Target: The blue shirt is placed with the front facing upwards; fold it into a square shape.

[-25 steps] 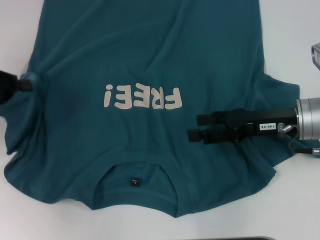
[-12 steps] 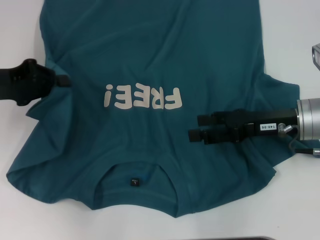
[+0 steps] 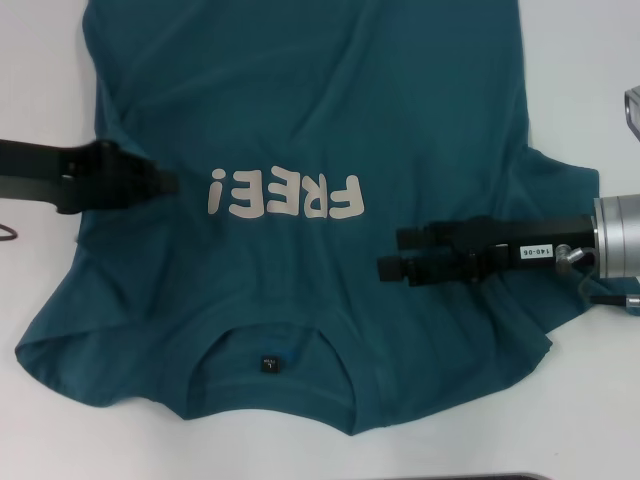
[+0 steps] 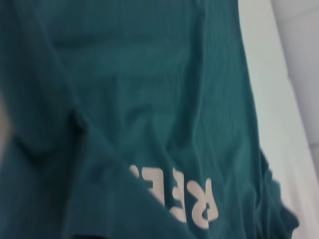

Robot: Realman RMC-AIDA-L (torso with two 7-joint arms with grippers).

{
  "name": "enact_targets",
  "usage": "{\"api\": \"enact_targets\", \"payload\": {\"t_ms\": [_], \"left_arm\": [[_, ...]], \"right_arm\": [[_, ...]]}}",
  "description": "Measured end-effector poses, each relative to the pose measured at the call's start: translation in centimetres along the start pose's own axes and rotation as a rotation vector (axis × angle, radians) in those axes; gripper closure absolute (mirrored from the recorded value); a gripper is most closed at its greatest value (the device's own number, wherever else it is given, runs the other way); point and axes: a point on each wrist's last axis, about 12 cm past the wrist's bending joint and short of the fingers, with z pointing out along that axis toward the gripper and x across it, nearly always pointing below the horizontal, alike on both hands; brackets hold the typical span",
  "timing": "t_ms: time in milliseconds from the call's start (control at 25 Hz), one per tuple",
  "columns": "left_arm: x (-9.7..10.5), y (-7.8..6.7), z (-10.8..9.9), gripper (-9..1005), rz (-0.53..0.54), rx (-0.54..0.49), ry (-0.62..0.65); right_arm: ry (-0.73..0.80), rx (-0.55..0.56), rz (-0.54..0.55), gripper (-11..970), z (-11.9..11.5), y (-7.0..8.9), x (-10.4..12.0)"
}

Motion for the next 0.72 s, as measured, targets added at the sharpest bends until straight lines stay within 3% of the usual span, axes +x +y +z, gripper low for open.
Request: {"api": "enact_targets", "payload": {"t_ms": [120, 400, 720], "left_arm": [[0.0, -0.8, 0.5, 790, 0.029, -0.022, 0.028], [-0.2, -0.9, 0.1, 499, 0.011, -0.035, 0.025], [-0.2, 1.1, -1.2, 499, -0.069, -0.081, -0.039]], "right_arm": [[0.005, -0.001, 0.000, 78, 0.1, 0.0, -0.1], [0.008, 0.004, -0.001, 80, 0.1, -0.1, -0.2], [0.009, 0.008, -0.002, 81, 0.1, -0.1, -0.2]]}}
